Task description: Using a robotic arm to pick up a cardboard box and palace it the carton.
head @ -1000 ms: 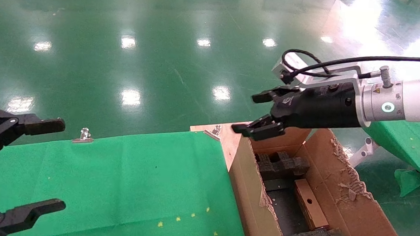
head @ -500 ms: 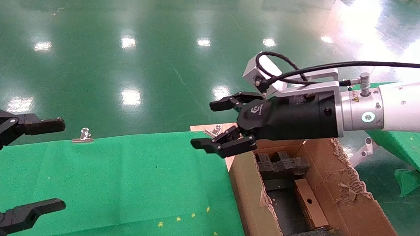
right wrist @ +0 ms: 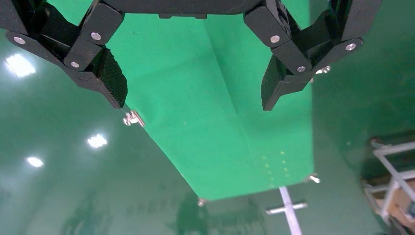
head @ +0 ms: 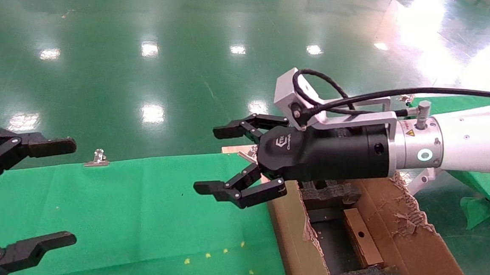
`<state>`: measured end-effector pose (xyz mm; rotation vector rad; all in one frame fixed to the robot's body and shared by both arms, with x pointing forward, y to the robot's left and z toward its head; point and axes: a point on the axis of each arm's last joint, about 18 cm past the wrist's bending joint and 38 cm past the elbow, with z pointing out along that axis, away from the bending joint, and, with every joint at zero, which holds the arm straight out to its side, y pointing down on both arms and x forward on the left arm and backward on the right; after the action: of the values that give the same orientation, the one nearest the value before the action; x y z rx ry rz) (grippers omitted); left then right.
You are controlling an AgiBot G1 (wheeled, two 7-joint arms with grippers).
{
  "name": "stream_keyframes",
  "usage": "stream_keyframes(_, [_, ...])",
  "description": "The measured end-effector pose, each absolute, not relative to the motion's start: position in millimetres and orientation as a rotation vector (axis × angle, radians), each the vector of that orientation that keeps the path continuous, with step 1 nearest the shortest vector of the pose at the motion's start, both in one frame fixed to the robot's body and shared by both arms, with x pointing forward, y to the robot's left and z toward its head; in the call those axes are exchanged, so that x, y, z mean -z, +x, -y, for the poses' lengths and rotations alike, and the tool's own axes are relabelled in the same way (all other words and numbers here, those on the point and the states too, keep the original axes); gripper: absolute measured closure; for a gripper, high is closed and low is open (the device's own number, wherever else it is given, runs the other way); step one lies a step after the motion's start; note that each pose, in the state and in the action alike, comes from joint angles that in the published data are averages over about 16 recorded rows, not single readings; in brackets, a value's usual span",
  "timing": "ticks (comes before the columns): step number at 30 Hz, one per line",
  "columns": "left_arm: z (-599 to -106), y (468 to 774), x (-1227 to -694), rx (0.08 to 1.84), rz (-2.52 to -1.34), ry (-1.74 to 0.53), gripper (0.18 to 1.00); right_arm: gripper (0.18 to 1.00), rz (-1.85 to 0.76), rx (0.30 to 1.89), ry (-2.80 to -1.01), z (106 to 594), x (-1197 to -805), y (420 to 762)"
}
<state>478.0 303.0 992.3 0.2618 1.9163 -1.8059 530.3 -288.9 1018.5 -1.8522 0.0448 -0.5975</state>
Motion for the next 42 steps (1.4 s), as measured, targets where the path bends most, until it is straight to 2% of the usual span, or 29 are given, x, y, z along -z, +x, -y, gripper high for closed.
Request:
stream_keyframes(28, [-303.1,478.0,-992.3,1.806,-1.916,0.262,0.184,0.178,0.217,0.547,-1.61,299.5,-994.2,479.0])
stream_keyframes(42, [-303.1,478.1,-992.3,1.806,-1.916,0.261,0.184,0.178,0.238,0.554,-1.582,304.3,-990.0,472.2])
